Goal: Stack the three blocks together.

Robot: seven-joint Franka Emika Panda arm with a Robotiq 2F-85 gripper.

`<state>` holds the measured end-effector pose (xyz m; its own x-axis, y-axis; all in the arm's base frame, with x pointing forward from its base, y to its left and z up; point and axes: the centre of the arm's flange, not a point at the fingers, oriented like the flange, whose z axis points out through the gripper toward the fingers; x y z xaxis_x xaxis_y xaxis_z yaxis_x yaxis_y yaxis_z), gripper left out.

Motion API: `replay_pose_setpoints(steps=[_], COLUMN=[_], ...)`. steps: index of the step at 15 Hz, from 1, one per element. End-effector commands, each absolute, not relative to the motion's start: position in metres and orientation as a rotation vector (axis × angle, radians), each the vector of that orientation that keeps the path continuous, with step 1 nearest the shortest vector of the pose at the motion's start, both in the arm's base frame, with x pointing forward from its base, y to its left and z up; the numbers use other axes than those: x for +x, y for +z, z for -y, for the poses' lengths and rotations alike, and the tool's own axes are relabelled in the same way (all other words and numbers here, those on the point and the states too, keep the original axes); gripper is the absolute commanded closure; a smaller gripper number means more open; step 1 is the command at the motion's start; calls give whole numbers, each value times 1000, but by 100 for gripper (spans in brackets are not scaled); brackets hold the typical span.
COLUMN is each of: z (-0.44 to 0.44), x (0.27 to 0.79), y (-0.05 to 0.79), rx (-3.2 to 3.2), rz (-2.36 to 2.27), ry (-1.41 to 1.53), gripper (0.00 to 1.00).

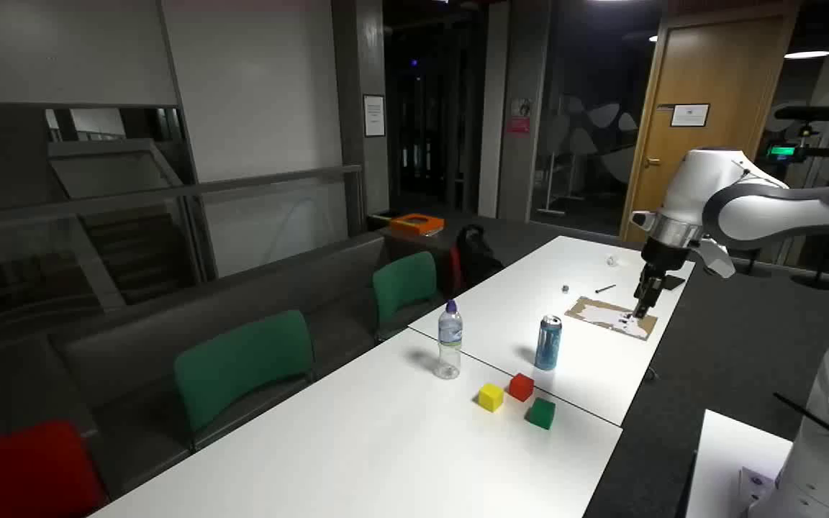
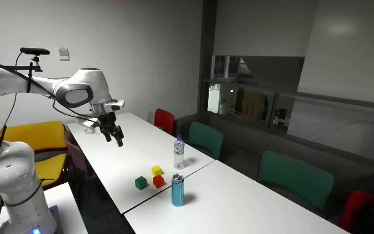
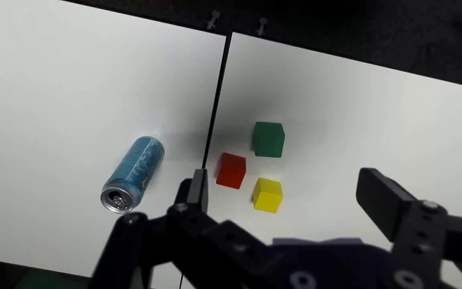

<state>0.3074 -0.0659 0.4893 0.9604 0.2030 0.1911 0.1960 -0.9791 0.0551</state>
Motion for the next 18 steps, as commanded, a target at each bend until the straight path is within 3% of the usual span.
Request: replay_pose_setpoints(steps=[1,11,18], z=[66,40,10], x=[307,330,400], y=[489,511,537], rx=[3075,3018,2925], rz=[-313,-389,-474], ry=[305,456,579], gripper=[0,0,0])
